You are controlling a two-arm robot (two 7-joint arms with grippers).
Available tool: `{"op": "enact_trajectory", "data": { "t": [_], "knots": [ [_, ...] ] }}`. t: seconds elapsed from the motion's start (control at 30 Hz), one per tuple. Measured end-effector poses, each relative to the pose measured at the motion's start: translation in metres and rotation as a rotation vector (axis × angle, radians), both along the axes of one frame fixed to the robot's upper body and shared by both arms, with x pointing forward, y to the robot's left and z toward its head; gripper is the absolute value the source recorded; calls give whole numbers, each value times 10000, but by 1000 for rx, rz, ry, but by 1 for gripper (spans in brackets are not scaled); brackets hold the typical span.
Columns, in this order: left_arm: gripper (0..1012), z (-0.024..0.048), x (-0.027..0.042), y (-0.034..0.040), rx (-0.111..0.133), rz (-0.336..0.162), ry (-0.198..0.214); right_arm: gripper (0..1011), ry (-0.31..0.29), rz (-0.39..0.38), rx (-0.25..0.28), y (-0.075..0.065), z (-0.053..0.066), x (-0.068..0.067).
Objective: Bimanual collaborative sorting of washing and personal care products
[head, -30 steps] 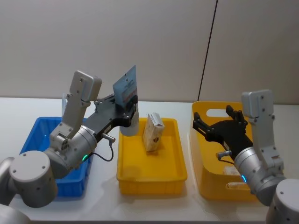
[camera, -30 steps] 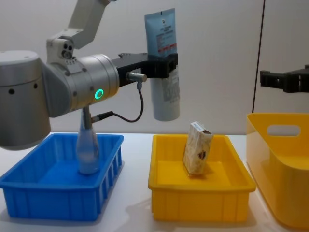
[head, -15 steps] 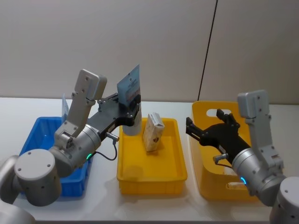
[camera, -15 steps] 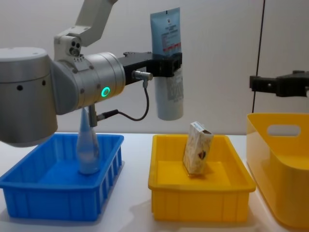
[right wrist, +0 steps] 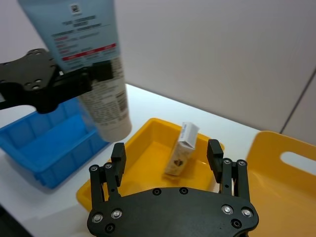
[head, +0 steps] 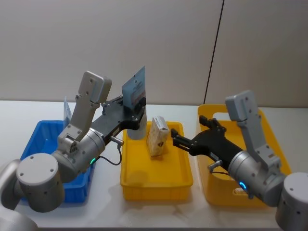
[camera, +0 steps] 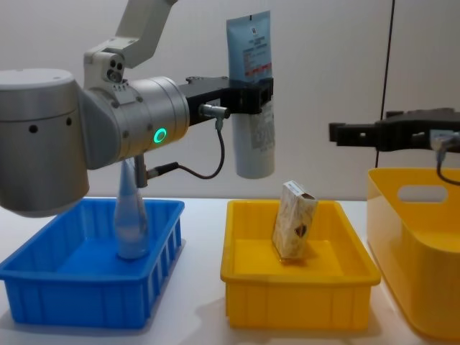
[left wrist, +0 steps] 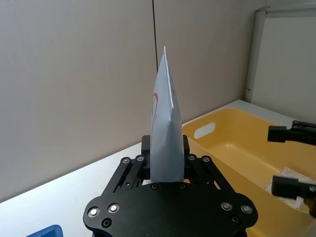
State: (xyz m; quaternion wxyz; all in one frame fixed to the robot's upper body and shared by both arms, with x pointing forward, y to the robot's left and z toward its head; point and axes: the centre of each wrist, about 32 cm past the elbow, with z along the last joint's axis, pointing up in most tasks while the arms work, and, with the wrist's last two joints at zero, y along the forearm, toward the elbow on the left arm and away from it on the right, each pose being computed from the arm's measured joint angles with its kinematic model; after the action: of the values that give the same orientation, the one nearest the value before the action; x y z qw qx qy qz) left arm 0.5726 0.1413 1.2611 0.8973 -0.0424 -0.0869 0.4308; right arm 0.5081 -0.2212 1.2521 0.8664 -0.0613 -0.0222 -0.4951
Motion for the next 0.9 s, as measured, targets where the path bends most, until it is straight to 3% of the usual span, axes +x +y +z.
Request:
{"op": "enact_trajectory", "data": {
  "t": [0.4,0.9],
  "knots": [
    [269,2,0,-6,1,0,0,1004,30,159,-35,25,53,203],
    [269,2,-1,-8,1,1,1,1004,49,256,-84,67,89,474]
  ]
}}
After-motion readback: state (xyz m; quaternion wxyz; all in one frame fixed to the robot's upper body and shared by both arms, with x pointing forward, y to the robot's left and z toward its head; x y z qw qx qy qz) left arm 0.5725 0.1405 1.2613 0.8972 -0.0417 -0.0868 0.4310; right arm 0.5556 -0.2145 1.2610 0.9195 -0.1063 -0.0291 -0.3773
